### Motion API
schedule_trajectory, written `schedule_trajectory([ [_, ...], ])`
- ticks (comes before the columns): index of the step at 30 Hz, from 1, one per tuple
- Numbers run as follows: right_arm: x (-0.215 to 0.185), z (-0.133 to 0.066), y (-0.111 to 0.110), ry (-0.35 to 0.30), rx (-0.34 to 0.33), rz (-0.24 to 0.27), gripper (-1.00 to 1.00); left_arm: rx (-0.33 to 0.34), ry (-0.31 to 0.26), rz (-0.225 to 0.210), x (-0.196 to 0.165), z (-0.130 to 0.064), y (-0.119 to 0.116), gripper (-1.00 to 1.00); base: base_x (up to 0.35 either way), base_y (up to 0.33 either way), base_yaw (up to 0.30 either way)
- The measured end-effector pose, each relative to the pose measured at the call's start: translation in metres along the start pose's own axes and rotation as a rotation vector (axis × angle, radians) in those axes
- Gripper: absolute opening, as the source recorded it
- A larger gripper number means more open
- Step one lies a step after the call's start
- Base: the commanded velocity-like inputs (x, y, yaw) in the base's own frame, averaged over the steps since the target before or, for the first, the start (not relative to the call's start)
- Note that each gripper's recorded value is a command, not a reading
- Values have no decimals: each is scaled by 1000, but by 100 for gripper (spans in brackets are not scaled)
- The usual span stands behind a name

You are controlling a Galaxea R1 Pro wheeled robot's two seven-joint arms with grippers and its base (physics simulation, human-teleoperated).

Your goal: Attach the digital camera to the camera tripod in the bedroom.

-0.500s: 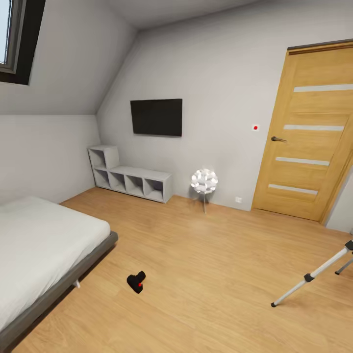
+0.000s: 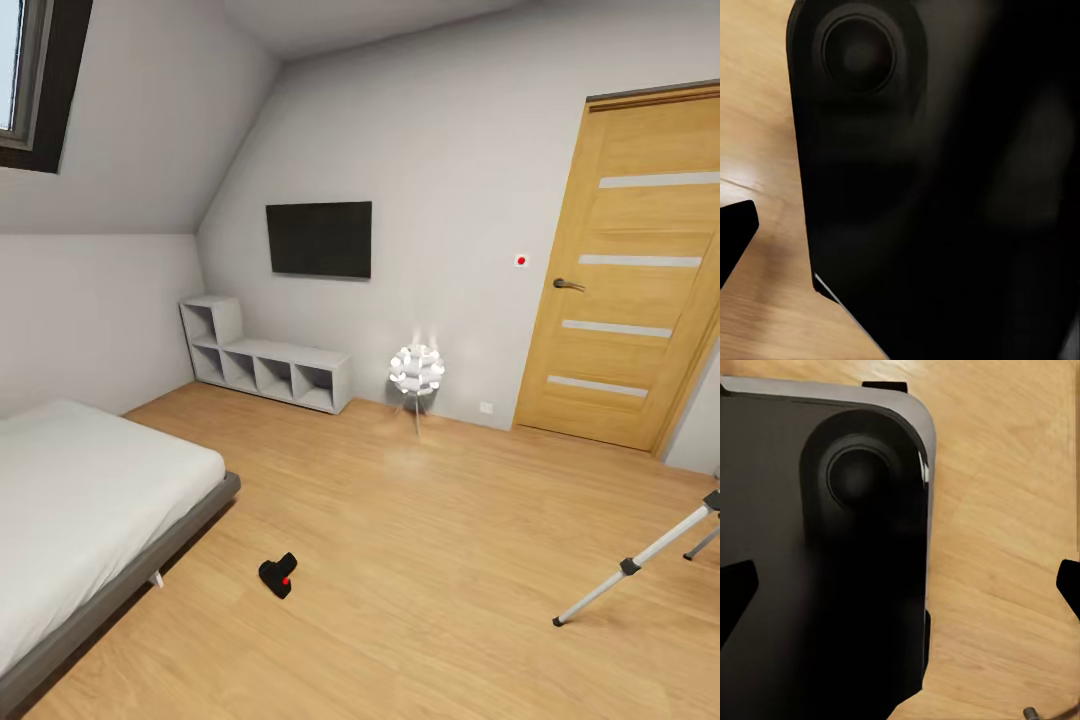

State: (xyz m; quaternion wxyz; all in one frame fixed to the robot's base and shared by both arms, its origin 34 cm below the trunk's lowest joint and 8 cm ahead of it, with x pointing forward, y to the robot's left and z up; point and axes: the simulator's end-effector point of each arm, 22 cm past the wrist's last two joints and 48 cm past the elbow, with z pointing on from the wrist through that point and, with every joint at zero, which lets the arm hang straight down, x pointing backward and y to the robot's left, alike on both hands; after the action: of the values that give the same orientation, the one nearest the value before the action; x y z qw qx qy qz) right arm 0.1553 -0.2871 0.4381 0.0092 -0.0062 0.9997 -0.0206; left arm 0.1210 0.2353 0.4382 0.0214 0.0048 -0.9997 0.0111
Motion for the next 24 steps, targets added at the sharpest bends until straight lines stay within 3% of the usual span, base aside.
schedule_trajectory([
  [8,-11,0,-2,-46,2,0,100,0,-2,-2,-2,0,-2,100,1,41,-50],
  [18,-16,-1,-2,-71,1,0,100,-3,-2,-1,-2,0,1,100,97,265,-261],
  [24,-16,-1,-2,-71,1,-1,100,-8,30,-1,5,0,6,100,150,310,-268],
])
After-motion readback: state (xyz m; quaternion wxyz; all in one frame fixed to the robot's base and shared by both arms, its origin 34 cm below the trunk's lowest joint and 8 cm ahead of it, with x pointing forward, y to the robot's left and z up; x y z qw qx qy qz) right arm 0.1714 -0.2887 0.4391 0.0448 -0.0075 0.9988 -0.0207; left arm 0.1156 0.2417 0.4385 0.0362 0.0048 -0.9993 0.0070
